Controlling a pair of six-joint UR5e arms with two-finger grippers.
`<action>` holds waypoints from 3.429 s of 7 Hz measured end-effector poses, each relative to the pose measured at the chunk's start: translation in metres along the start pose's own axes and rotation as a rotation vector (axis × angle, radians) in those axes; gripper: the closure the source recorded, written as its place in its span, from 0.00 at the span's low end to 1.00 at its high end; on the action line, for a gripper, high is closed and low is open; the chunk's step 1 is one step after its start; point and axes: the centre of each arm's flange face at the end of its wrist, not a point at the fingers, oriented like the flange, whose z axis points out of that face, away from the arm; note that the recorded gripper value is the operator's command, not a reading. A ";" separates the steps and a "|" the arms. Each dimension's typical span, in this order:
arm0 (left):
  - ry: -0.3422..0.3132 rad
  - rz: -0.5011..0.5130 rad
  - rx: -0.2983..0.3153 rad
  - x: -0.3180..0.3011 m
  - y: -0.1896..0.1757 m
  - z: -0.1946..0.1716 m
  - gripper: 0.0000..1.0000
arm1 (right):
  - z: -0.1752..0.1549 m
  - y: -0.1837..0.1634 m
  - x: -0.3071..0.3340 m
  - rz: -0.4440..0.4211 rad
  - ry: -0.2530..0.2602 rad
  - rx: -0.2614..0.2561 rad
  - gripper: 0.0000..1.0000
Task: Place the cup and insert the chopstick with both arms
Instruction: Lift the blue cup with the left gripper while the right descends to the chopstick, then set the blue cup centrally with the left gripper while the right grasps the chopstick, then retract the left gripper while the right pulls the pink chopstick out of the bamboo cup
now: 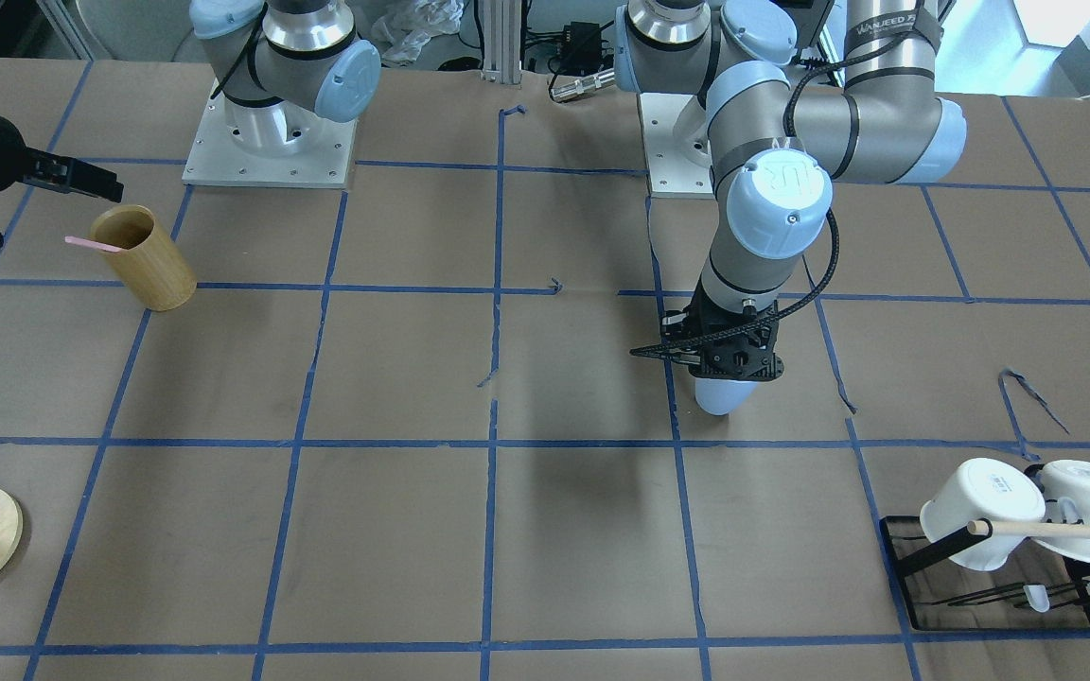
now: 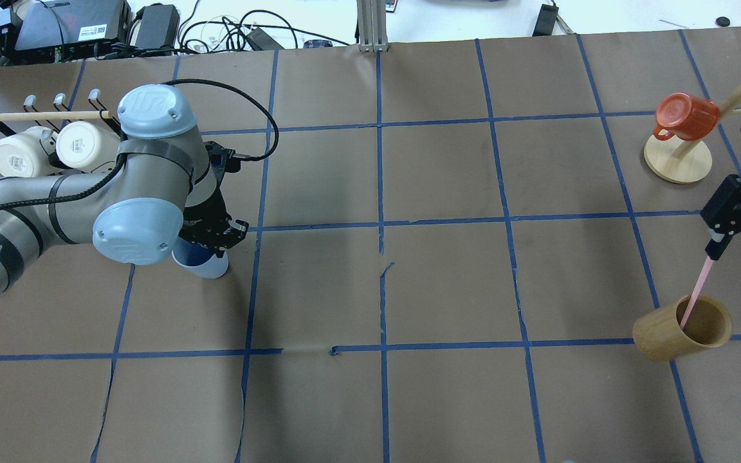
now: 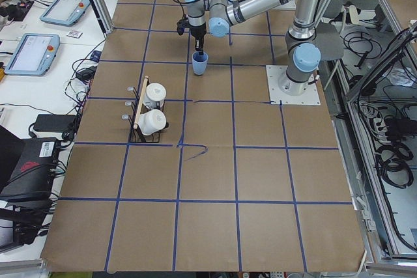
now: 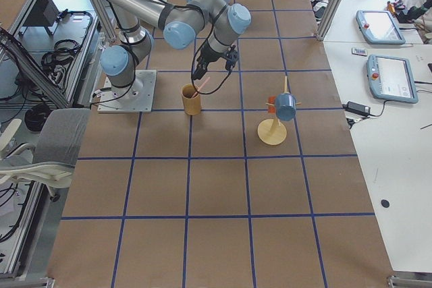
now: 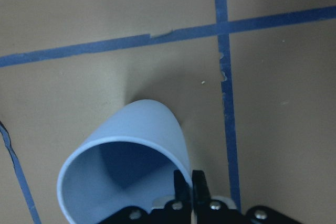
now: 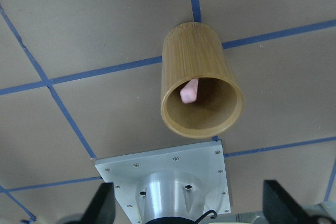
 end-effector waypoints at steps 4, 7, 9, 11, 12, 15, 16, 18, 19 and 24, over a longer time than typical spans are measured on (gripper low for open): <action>0.057 -0.178 0.112 0.166 -0.050 -0.040 1.00 | 0.029 -0.014 -0.001 0.015 -0.005 0.021 0.59; 0.072 -0.236 0.102 0.242 -0.058 -0.018 0.84 | 0.029 -0.030 0.002 0.022 -0.002 0.060 0.59; 0.098 -0.238 0.094 0.255 -0.056 -0.012 0.00 | 0.029 -0.032 0.003 0.026 -0.003 0.062 0.67; 0.086 -0.240 0.133 0.249 -0.054 -0.029 0.00 | 0.029 -0.032 0.003 0.036 -0.005 0.062 0.72; 0.054 -0.240 0.163 0.234 -0.060 -0.039 0.00 | 0.029 -0.032 0.002 0.049 -0.011 0.064 0.72; 0.023 -0.152 0.179 0.141 -0.073 -0.103 0.00 | 0.028 -0.033 0.001 0.060 -0.024 0.070 0.72; 0.019 -0.111 0.160 0.094 -0.069 -0.140 0.00 | 0.027 -0.033 0.001 0.060 -0.024 0.071 0.72; 0.025 -0.053 0.042 -0.011 -0.043 -0.200 0.00 | 0.024 -0.033 0.002 0.066 -0.022 0.082 0.85; 0.051 -0.042 0.022 -0.040 -0.029 -0.218 0.00 | 0.019 -0.033 0.002 0.071 -0.019 0.090 0.86; 0.113 -0.084 0.063 -0.004 0.008 -0.256 0.00 | 0.010 -0.030 0.003 0.077 -0.014 0.094 0.92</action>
